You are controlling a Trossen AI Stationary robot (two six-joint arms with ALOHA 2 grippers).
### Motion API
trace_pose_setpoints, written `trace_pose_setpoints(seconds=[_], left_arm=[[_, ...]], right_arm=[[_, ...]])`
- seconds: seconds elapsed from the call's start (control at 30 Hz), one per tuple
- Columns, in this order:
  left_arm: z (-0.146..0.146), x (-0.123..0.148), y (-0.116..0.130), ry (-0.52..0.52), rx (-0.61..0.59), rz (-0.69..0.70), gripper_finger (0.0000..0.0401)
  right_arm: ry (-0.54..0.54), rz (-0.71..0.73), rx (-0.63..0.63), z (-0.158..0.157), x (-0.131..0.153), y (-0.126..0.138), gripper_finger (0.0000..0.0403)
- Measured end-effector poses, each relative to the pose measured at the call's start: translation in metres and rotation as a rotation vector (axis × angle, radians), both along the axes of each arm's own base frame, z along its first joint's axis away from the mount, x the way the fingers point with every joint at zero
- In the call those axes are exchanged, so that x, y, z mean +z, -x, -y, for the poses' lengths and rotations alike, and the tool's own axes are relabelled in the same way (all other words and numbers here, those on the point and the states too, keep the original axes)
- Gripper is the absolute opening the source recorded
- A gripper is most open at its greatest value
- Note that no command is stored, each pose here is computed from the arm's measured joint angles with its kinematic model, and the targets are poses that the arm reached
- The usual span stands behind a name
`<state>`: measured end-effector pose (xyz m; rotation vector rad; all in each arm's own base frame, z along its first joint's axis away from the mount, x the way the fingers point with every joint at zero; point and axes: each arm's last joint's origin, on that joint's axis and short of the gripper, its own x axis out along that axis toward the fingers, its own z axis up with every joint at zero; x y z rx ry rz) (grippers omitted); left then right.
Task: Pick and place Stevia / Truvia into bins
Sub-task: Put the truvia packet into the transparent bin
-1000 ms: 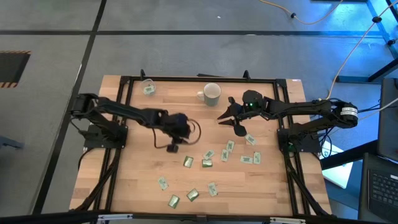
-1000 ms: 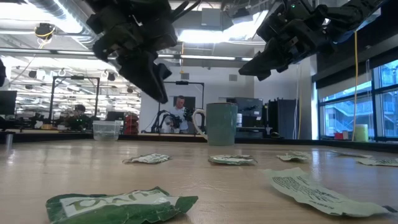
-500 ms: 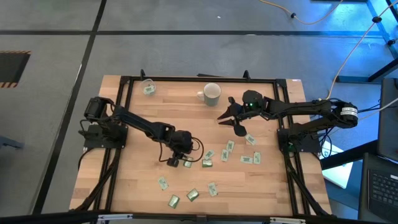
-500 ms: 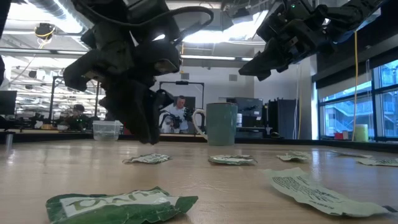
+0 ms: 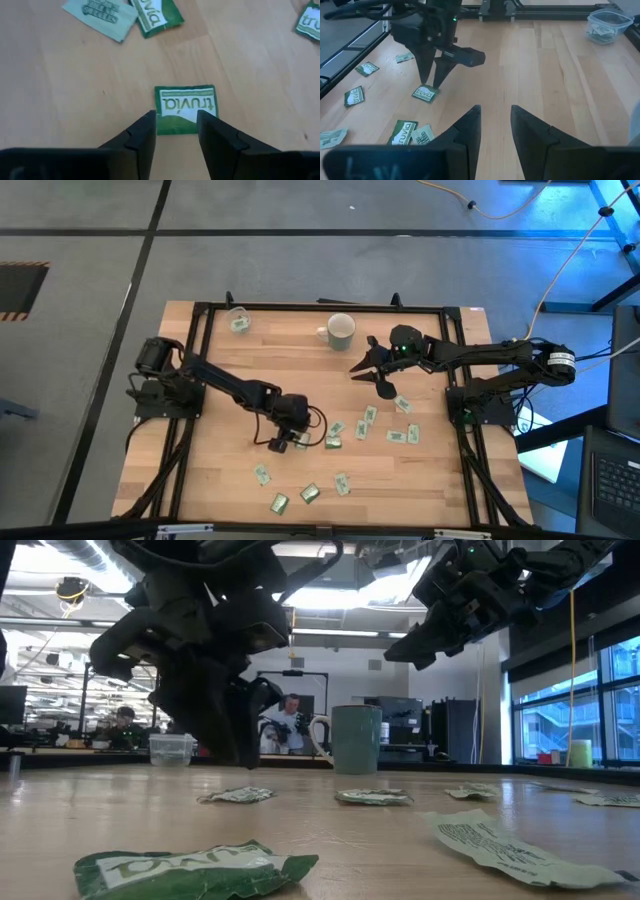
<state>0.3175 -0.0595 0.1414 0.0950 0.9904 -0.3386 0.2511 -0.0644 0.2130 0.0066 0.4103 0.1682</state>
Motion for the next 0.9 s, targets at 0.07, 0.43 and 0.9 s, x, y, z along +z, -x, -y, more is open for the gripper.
trace_pose_setpoints(seconds=[0.07, 0.43, 0.9], left_arm=[[0.002, -0.004, 0.0, -0.011, 0.0, -0.007, 0.0126], [0.001, -0.017, -0.003, -0.039, 0.014, -0.036, 0.0084], [-0.01, -0.002, 0.002, -0.062, 0.058, -0.033, 0.0009]], right_arm=[[0.0, 0.0, 0.0, 0.0, 0.0, 0.0, 0.011], [0.0, -0.001, 0.0, 0.0, 0.0, 0.0, 0.011], [0.0, 0.0, 0.0, 0.0, 0.0, 0.0, 0.011]])
